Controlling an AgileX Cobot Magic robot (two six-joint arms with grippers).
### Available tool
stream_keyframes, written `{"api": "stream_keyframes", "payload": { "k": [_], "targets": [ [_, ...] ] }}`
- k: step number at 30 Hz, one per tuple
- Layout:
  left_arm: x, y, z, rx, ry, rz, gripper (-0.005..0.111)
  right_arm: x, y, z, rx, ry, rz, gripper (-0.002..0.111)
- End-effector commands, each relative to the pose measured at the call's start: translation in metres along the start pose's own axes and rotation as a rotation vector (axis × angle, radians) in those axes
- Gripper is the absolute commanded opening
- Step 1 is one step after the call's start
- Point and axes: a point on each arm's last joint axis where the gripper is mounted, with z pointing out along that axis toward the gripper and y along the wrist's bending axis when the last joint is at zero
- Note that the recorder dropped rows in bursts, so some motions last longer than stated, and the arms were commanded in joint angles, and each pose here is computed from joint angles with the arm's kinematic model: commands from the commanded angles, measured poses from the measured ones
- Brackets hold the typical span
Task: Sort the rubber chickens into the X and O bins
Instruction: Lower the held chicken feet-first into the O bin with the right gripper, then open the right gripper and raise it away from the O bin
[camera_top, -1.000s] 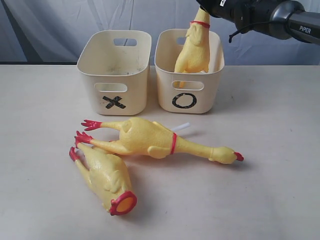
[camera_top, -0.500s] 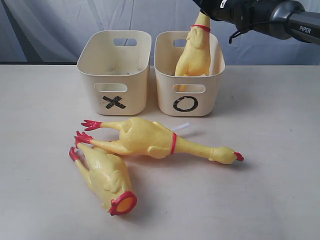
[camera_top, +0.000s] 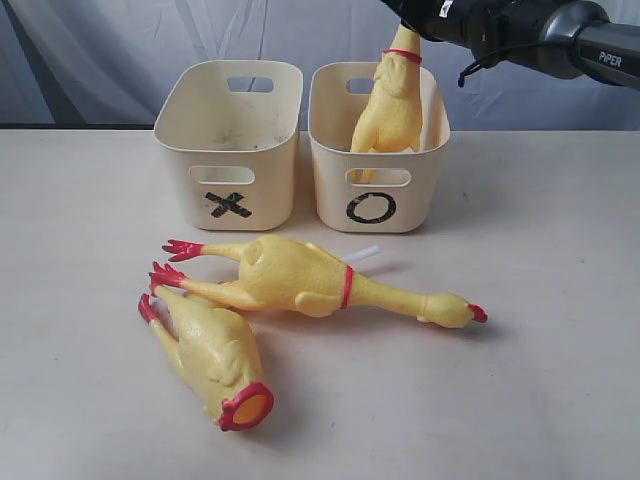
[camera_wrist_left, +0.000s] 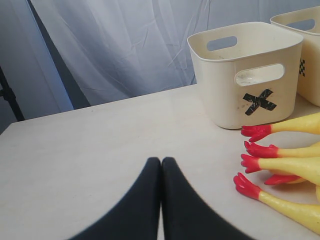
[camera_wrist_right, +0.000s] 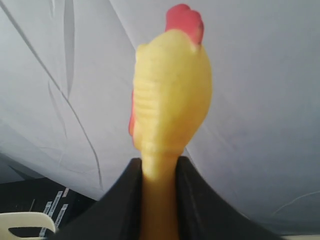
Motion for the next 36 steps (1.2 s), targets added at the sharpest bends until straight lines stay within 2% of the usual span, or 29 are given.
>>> {"api": "stream_keyframes", "payload": {
  "k": [1, 4, 17, 26, 30, 36],
  "targets": [
    [0.000, 0.000, 0.000, -0.007, -0.008, -0.003, 0.000, -0.006, 0.003, -0.002, -0.015, -0.029, -0.018, 0.018],
    [0.000, 0.000, 0.000, -0.007, -0.008, -0.003, 0.000, -0.006, 0.004, -0.002, -0.016, -0.030, -0.018, 0.026],
    [0.000, 0.000, 0.000, -0.007, -0.008, -0.003, 0.000, -0.004, 0.002, -0.001, -0.007, -0.014, -0.018, 0.026],
    [0.000, 0.000, 0.000, -0.007, -0.008, -0.003, 0.000, 0.018, -0.003, 0.010, 0.009, 0.039, -0.022, 0.026],
    [0.000, 0.000, 0.000, -0.007, -0.008, -0.003, 0.000, 0.020, -0.003, 0.011, 0.005, 0.034, -0.028, 0.046],
    [0.000, 0.000, 0.000, -0.007, -0.008, -0.003, 0.000, 0.018, -0.002, 0.011, -0.009, 0.010, -0.028, 0.048]
  ]
}}
